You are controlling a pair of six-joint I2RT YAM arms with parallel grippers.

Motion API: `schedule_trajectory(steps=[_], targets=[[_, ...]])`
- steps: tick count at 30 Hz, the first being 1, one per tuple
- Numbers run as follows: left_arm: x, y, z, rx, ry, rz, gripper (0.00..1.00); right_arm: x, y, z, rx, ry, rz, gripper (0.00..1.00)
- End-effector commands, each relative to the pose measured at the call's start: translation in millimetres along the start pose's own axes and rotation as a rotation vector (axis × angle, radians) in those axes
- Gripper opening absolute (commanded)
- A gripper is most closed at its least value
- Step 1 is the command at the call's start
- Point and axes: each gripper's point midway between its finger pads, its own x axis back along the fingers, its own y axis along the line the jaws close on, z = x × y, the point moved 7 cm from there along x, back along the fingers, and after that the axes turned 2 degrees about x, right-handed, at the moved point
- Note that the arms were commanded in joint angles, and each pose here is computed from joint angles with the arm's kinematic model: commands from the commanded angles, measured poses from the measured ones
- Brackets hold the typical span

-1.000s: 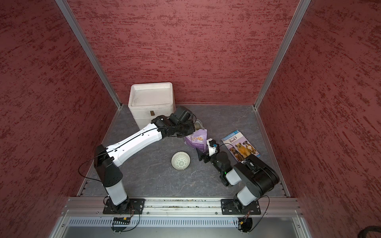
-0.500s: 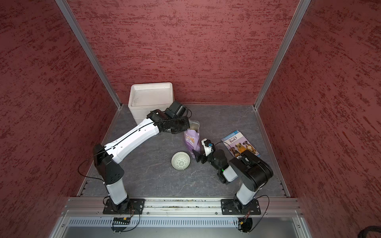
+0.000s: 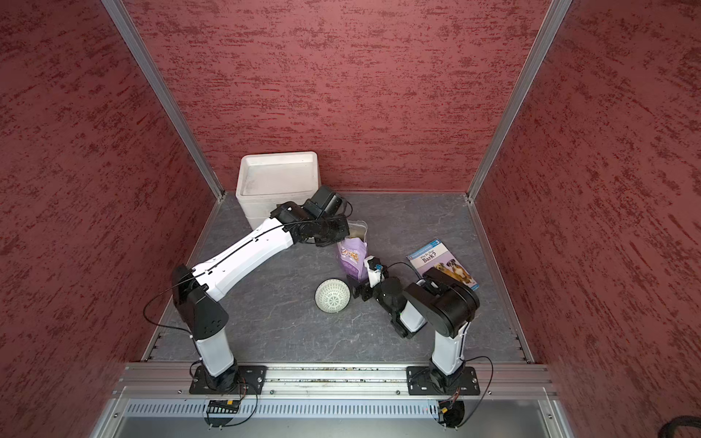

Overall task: Pour the oats into the breakfast bowl
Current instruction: Pick up the oats bag from the center of the board.

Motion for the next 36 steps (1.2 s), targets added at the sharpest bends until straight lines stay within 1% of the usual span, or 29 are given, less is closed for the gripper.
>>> schedule_trajectory(steps=[1, 4, 7, 9, 12, 15, 18, 20, 25, 28, 29, 31, 33, 35, 36], targets=[[12.1, -14.6, -0.2, 0.005, -0.008, 0.077, 0.00, -11.2, 2.0, -14.5, -0.019, -0.074, 0.020, 0.95], [12.5, -15.3, 0.6, 0.002, -0.005, 0.081, 0.00, -18.8, 2.4, -8.0, -0.026, -0.056, 0.012, 0.93], [13.2, -14.5, 0.8, 0.001, -0.006, 0.078, 0.00, -24.2, 4.5, -6.8, -0.019, -0.053, -0.008, 0.88], [13.0, -14.2, 0.9, 0.001, -0.006, 0.076, 0.00, -26.6, 4.4, -5.5, -0.017, -0.050, -0.007, 0.83], [12.8, -13.8, 0.5, 0.003, -0.006, 0.074, 0.00, -30.1, 4.4, -3.7, -0.015, -0.047, -0.008, 0.71], [15.5, -12.9, -3.5, 0.011, -0.015, 0.078, 0.00, -32.6, 4.9, -3.2, -0.018, -0.047, -0.013, 0.52], [22.8, -9.0, -9.0, 0.022, -0.029, 0.082, 0.00, -31.7, 7.8, -7.8, 0.002, -0.058, -0.036, 0.16], [28.2, -5.0, -14.1, 0.033, -0.041, 0.084, 0.00, -27.6, 8.9, -15.6, 0.026, -0.080, -0.041, 0.00], [48.2, 4.5, -26.0, 0.060, -0.074, 0.108, 0.00, -12.6, 9.9, -35.7, 0.082, -0.138, -0.033, 0.00], [62.0, 5.8, -31.5, 0.062, -0.074, 0.158, 0.00, -4.2, 9.5, -48.5, 0.096, -0.161, -0.018, 0.00], [66.8, 5.9, -33.2, 0.066, -0.070, 0.180, 0.02, -3.0, 10.0, -53.1, 0.105, -0.158, -0.016, 0.00], [76.0, 6.5, -35.2, 0.077, -0.067, 0.222, 0.21, -2.6, 11.7, -64.1, 0.140, -0.139, -0.013, 0.00], [85.2, 7.5, -36.6, 0.081, -0.077, 0.270, 0.32, -1.1, 12.1, -76.6, 0.179, -0.126, 0.001, 0.00], [94.8, 9.6, -37.9, 0.086, -0.093, 0.307, 0.45, 2.1, 11.0, -85.7, 0.224, -0.114, 0.023, 0.00], [100.7, 10.8, -38.5, 0.089, -0.102, 0.320, 0.49, 1.6, 10.6, -86.3, 0.248, -0.087, 0.031, 0.00]])
